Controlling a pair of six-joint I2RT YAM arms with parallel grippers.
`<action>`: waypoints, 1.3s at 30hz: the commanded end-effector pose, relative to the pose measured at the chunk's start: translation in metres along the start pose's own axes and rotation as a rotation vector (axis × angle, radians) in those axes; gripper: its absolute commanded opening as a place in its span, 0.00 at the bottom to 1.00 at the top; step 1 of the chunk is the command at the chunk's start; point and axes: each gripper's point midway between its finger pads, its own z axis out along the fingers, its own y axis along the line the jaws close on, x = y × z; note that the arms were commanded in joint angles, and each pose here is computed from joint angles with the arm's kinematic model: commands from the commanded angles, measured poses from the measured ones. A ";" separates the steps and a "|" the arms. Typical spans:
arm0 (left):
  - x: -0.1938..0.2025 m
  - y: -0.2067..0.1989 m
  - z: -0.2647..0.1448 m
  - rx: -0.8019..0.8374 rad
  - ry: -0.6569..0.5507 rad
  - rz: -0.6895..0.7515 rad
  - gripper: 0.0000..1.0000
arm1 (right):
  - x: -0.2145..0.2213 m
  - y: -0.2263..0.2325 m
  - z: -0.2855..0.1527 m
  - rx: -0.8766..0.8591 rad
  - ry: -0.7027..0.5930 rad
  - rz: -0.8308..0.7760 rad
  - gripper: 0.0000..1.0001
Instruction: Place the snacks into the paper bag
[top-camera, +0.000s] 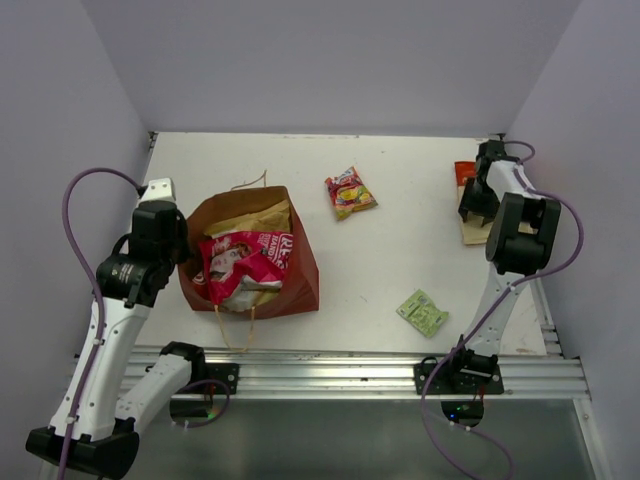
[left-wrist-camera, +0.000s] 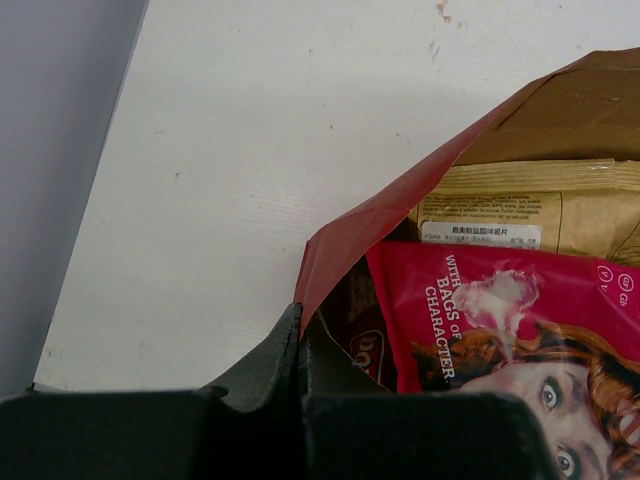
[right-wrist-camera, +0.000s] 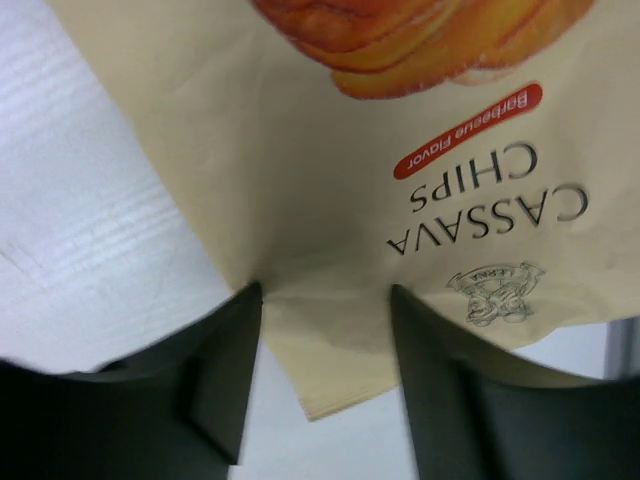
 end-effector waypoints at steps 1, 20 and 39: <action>-0.030 -0.004 -0.005 0.026 -0.120 -0.024 0.00 | 0.012 0.009 -0.027 -0.102 0.032 -0.008 0.66; -0.031 -0.005 -0.008 0.043 -0.133 -0.022 0.00 | 0.046 -0.016 -0.001 0.064 0.162 -0.046 0.84; -0.030 -0.006 -0.008 0.047 -0.132 -0.019 0.00 | 0.018 0.137 -0.230 -0.415 -0.293 -0.388 0.00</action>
